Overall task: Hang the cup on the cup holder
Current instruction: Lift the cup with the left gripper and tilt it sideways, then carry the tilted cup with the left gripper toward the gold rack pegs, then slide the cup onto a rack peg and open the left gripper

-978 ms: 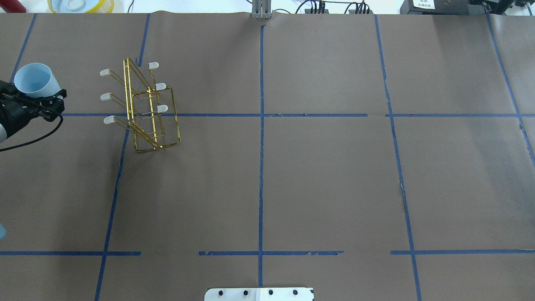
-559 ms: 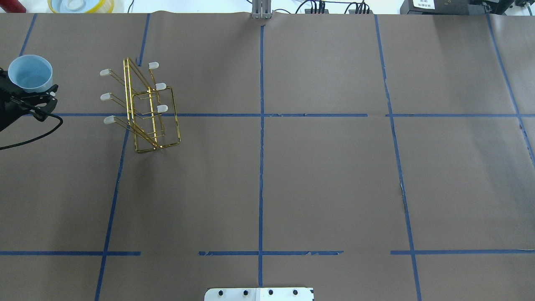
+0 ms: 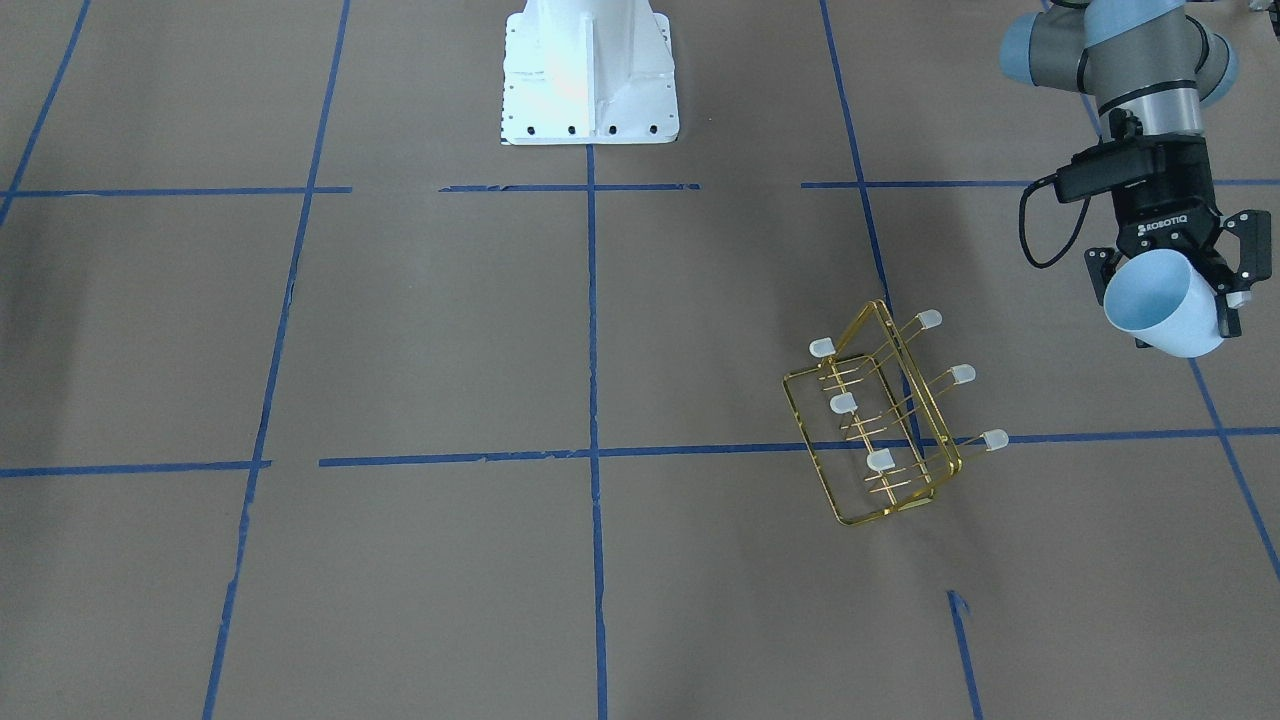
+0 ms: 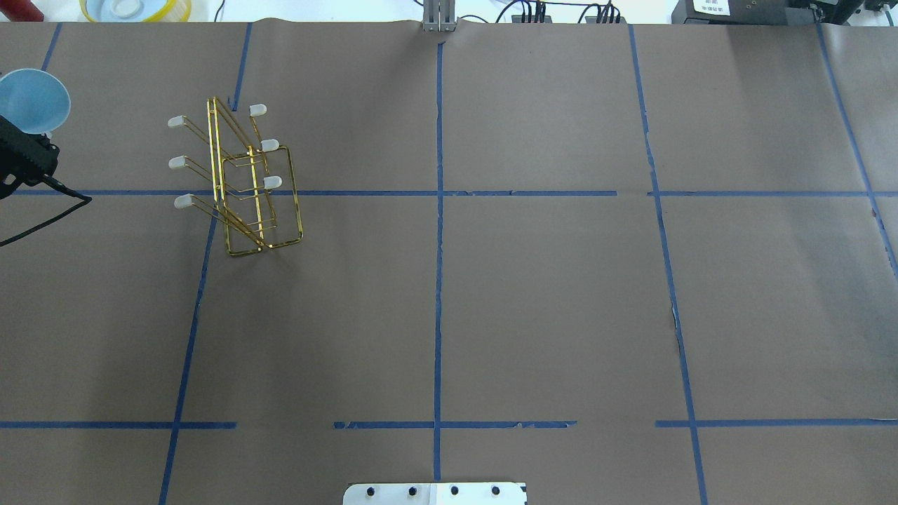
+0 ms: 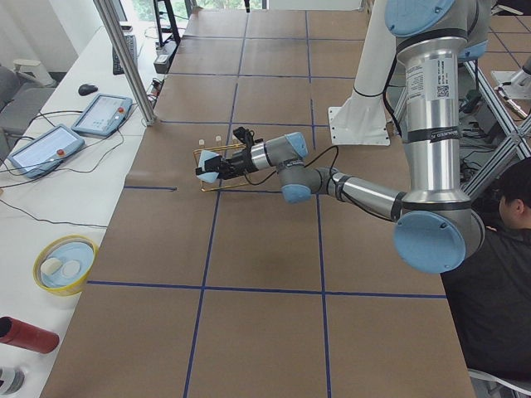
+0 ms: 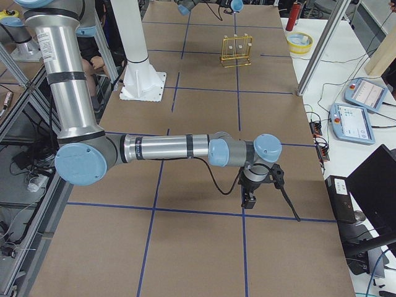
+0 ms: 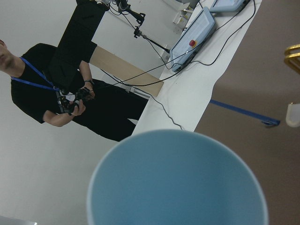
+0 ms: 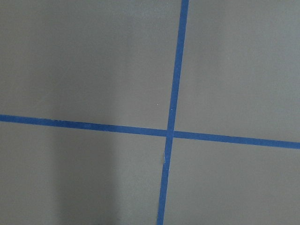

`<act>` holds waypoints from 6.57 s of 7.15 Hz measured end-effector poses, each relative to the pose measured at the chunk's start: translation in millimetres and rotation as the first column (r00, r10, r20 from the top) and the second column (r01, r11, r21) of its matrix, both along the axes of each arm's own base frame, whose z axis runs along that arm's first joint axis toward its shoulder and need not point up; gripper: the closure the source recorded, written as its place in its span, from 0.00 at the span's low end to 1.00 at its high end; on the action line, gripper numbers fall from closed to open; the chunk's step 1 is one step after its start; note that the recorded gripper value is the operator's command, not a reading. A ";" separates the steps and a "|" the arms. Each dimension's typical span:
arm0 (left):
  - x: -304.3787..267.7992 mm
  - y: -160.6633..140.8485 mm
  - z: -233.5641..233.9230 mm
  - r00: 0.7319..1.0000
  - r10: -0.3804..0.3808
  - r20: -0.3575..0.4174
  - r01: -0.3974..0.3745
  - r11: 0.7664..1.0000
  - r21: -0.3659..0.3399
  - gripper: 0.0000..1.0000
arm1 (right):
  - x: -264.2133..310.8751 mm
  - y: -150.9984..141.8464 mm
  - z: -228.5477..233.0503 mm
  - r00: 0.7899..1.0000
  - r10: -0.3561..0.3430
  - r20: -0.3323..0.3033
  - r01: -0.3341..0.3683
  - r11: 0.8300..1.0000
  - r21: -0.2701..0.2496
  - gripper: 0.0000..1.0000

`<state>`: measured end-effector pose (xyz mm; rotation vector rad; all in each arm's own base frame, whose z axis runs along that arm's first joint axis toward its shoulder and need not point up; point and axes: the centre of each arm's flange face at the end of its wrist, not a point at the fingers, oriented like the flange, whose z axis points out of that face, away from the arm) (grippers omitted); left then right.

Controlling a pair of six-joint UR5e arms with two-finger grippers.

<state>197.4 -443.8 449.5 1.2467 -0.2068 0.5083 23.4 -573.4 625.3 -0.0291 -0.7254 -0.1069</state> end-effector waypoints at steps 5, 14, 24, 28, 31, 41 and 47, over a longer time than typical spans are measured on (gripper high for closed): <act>40.5 45.2 -14.9 0.799 -0.199 0.567 0.131 0.979 0.159 1.00 | 0.0 0.0 -0.1 1.000 0.000 0.000 0.000 1.000 0.000 0.00; 106.8 103.9 1.8 0.521 -0.340 0.783 0.144 0.939 0.312 1.00 | -0.2 0.0 0.0 1.000 0.000 0.000 0.000 1.000 0.000 0.00; 158.0 95.8 15.7 0.370 -0.275 0.888 0.070 0.961 0.269 1.00 | 0.0 0.0 -0.4 1.000 0.001 0.000 -0.001 1.000 0.000 0.00; 187.4 85.7 16.8 0.361 -0.256 0.897 0.055 0.966 0.253 1.00 | -0.3 -0.1 -0.6 1.000 0.000 0.000 0.000 1.000 0.001 0.00; 198.0 80.3 19.4 0.376 -0.218 0.901 0.027 0.974 0.225 1.00 | -0.1 0.0 -0.4 1.000 0.001 0.000 -0.001 1.000 0.000 0.00; 235.2 68.0 15.1 0.372 -0.216 0.903 0.026 0.975 0.222 0.00 | 0.0 -0.2 -0.3 1.000 0.001 0.000 -0.001 1.000 0.000 0.00; 185.5 73.0 15.0 0.520 -0.268 0.811 0.090 0.961 0.261 0.00 | -0.4 0.0 0.0 1.000 0.000 0.000 0.000 1.000 -0.001 0.00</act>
